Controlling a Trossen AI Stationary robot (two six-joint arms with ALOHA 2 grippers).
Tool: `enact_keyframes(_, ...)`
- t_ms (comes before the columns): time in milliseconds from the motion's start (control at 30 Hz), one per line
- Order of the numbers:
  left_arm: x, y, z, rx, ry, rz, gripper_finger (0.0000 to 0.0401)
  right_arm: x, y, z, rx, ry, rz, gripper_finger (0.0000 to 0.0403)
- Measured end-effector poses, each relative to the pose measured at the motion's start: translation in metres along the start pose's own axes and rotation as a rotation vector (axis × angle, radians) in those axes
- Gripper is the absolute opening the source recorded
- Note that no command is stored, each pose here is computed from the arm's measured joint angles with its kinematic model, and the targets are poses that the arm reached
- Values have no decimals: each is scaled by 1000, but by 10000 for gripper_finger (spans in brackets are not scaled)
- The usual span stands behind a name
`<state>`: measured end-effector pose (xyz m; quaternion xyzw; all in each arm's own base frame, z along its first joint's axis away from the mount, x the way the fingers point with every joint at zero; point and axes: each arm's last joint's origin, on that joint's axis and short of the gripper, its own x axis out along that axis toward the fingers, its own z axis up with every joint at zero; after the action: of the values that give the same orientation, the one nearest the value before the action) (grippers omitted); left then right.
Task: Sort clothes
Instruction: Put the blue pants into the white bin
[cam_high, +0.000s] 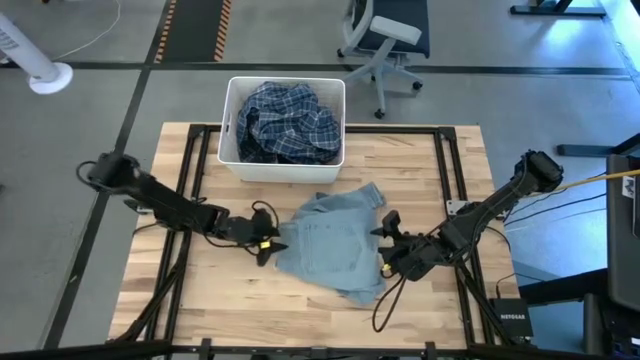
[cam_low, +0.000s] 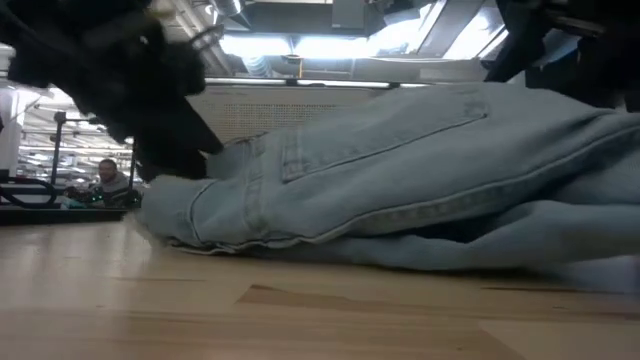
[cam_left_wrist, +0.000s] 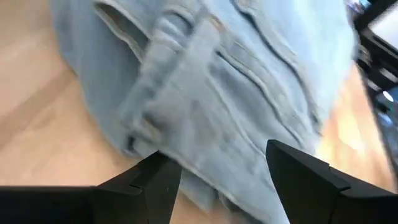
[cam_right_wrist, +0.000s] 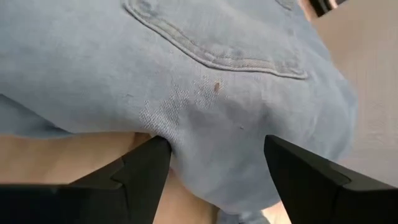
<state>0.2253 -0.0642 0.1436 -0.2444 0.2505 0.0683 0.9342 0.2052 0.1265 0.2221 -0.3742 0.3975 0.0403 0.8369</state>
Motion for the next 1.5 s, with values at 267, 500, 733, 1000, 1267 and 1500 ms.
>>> enact_keyframes(267,-36,-16,18,54,-80,-119,226,0,-1,-9,-42,92,-52,275)
enact_keyframes(500,-42,-31,16,142,-141,-199,226,-4,4,-29,65,246,-67,275)
enact_keyframes(733,-24,-30,2,162,-128,-103,226,21,32,-57,203,217,22,275)
enact_keyframes(1000,1,-17,-8,169,-125,3,226,49,56,-83,361,-17,69,275)
enact_keyframes(1267,23,-23,-8,265,-220,-20,226,63,50,-97,465,-174,49,275)
enact_keyframes(1500,54,-14,-19,191,-145,56,226,70,38,-91,462,-245,29,275)
